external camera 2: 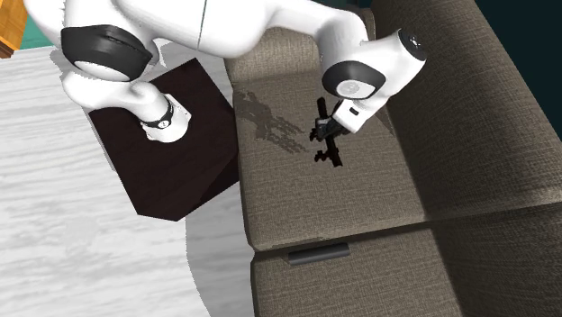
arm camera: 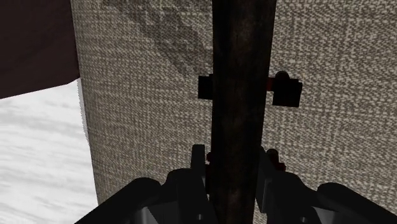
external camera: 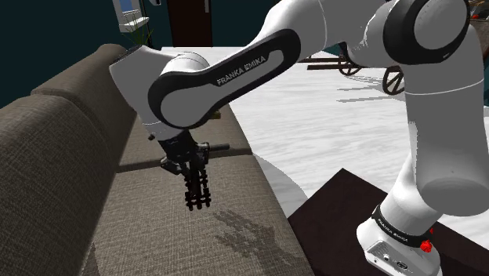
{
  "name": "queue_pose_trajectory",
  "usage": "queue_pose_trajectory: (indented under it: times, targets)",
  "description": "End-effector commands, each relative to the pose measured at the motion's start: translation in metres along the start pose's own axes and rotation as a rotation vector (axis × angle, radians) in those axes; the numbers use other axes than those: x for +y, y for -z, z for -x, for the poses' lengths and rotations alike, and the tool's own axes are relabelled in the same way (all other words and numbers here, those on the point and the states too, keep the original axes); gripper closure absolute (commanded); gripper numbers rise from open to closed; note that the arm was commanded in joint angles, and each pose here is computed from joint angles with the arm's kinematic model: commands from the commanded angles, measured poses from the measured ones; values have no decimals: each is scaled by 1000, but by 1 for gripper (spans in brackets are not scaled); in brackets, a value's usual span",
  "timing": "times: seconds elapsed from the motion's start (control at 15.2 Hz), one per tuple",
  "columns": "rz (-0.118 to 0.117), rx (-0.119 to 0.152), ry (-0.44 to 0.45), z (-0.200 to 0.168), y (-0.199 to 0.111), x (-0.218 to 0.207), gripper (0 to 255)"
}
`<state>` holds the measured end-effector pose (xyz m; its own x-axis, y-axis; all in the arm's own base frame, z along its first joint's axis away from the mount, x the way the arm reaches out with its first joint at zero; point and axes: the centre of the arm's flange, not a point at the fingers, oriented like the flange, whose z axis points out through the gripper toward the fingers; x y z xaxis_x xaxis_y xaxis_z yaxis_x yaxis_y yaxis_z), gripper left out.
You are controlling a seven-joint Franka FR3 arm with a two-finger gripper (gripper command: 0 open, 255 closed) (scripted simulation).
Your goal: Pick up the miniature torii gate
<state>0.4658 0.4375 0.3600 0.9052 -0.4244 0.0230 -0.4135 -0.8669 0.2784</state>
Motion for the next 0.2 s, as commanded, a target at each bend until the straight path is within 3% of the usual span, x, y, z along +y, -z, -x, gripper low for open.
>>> queue_pose_trajectory:
  times: [0.0, 0.13]
  targets:
    - [0, 0, 0, 0, 11, 4, 255]
    - [0, 0, 0, 0, 11, 4, 255]
